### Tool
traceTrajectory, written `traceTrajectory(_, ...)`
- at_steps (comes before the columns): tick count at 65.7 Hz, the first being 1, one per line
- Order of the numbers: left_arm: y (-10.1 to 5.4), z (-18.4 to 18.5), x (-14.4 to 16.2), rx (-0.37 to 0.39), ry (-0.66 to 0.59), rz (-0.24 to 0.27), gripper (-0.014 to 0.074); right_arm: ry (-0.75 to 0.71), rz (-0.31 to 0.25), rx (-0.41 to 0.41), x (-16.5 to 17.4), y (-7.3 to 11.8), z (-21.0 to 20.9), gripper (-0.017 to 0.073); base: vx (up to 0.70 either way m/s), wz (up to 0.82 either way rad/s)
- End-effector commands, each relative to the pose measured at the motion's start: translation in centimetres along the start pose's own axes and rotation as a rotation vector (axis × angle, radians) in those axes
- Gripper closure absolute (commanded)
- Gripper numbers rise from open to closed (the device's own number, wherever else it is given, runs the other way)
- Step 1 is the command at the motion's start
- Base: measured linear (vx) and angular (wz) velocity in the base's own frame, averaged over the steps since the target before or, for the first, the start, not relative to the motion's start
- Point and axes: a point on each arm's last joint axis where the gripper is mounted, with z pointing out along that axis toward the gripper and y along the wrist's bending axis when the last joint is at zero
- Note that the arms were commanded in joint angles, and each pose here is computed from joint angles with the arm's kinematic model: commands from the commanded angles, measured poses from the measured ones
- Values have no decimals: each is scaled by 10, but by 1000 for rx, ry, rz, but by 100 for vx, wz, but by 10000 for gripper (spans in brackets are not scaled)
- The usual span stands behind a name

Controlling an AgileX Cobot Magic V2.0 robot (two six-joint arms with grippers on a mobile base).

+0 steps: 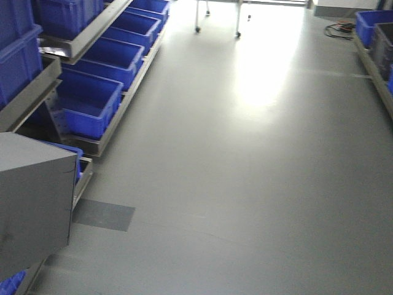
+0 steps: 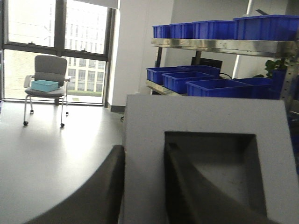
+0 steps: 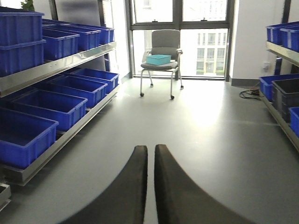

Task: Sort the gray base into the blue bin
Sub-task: 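Turn the base toward the rack of empty blue bins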

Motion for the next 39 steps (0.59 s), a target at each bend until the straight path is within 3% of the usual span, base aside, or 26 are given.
traceTrajectory(1, -6, 0, -16, 52, -105, -12, 589, -81, -13, 1, -7, 0, -1, 564, 31, 42)
traceTrajectory(16, -6, 0, -16, 52, -105, -12, 589, -81, -13, 1, -7, 0, -1, 564, 29, 54)
traceTrajectory(39, -6, 0, -16, 52, -105, -12, 589, -81, -13, 1, -7, 0, -1, 564, 25, 75)
